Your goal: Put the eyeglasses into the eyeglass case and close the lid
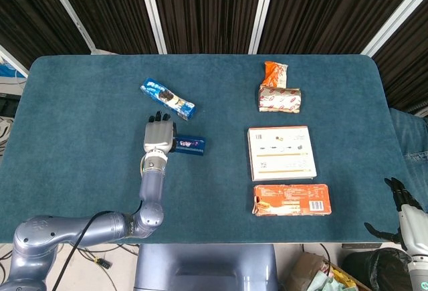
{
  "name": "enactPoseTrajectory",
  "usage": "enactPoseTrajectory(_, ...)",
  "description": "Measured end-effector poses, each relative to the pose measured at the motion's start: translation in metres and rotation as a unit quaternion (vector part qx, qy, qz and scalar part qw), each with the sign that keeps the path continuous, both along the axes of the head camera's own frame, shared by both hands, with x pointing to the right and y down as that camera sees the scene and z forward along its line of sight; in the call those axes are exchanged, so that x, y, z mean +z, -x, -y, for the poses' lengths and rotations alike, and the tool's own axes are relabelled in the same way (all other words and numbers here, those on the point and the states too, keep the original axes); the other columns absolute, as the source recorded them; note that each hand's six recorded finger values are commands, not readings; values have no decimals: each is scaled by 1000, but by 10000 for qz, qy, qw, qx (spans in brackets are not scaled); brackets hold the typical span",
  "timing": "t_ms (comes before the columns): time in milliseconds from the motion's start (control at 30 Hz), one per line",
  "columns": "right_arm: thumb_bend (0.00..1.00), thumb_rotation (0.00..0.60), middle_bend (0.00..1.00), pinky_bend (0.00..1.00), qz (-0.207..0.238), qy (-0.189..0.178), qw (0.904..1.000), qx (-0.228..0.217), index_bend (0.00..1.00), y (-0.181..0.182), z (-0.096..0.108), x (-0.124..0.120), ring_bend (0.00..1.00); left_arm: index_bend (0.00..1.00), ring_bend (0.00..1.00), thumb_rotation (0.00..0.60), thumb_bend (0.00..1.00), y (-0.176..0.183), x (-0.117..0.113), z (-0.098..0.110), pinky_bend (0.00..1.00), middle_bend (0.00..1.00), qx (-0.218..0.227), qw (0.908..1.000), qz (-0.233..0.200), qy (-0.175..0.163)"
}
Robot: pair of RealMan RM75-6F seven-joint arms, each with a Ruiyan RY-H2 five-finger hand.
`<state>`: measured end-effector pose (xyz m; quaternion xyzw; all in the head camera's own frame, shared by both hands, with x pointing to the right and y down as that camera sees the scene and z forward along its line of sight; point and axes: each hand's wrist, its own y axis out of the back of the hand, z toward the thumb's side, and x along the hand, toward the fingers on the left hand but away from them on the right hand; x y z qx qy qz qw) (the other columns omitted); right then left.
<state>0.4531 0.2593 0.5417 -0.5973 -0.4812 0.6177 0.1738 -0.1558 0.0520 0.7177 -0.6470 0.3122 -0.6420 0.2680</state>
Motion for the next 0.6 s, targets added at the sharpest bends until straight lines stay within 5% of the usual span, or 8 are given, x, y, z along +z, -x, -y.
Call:
enactPoseTrajectory(367, 254, 600, 61, 161, 1, -18, 10000, 12, 92, 0, 0, -1, 124, 431, 29, 600, 427, 8, 7, 5, 118, 163, -102, 9999, 132, -27)
enactPoseTrajectory(600, 255, 600, 61, 161, -1, -15, 10000, 18, 96, 0, 0, 0, 125, 148, 25, 600, 425, 12, 11, 6, 118, 152, -78, 9997, 214, -76)
